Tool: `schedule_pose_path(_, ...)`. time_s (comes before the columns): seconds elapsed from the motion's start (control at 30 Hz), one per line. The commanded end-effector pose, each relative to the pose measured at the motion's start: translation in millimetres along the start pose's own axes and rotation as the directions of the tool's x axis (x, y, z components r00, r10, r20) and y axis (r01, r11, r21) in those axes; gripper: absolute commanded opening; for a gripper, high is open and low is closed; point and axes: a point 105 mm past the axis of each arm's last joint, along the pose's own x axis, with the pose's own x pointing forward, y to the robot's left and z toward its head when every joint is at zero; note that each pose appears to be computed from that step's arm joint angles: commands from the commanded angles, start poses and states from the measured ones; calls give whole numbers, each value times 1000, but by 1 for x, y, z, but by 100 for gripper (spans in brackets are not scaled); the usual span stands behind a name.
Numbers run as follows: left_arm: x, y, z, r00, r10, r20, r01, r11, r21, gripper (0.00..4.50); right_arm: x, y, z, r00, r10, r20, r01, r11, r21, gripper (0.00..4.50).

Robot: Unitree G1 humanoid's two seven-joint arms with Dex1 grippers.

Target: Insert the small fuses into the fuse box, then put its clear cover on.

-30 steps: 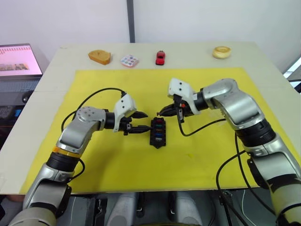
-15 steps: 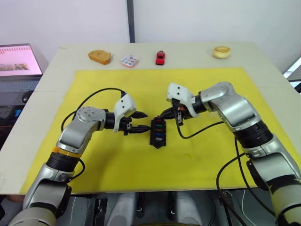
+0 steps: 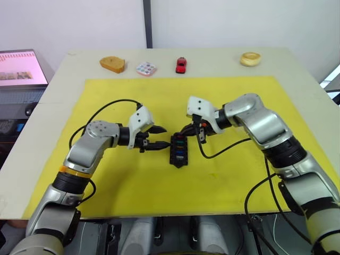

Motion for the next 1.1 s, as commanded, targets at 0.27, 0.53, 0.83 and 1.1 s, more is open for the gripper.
schedule_pose_path(0.27,-5,2,11,999,18,33,-19,999,30,287,-2,1,7,1000,-1,4,1,999,-36,32)
schedule_pose_path(0.53,-6,4,12,999,26,39,-27,999,30,288,-14,-5,19,997,-24,70,26,999,-19,235)
schedule_pose_path(0.83,-11,10,11,999,41,31,-42,998,35,288,-32,-15,22,987,-45,153,42,999,26,235)
schedule_pose_path(1.1,-14,11,10,999,46,15,-47,998,47,288,-24,-3,16,967,-21,253,8,999,52,58)
